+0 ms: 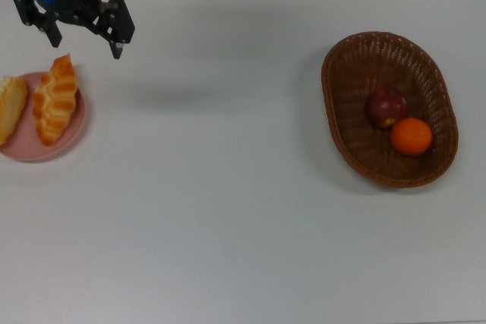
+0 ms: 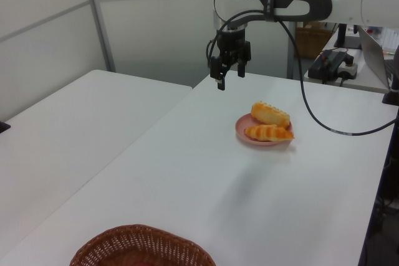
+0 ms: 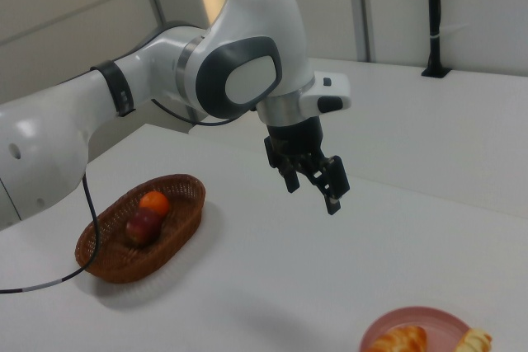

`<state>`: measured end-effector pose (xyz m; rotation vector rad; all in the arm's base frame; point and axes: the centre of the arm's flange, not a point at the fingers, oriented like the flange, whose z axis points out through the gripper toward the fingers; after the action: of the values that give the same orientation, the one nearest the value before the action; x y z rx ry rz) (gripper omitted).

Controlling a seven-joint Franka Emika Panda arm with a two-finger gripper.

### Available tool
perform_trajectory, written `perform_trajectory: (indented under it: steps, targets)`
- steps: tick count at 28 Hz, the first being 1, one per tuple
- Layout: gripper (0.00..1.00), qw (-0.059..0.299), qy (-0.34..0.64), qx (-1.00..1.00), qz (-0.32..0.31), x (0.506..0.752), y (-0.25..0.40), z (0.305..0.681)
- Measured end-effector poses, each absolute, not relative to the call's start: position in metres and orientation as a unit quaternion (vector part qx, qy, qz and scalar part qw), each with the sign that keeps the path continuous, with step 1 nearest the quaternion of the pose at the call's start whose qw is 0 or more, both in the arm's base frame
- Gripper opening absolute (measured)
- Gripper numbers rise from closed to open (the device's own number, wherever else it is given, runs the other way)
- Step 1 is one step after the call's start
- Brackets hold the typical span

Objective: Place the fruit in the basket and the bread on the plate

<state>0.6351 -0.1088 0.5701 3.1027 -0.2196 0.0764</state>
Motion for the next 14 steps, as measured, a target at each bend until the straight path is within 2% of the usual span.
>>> perform_trajectory:
  steps: [14]
  targets:
    - [1.0,0.014,-0.077,0.997,0.01,0.637,-0.117,0.554]
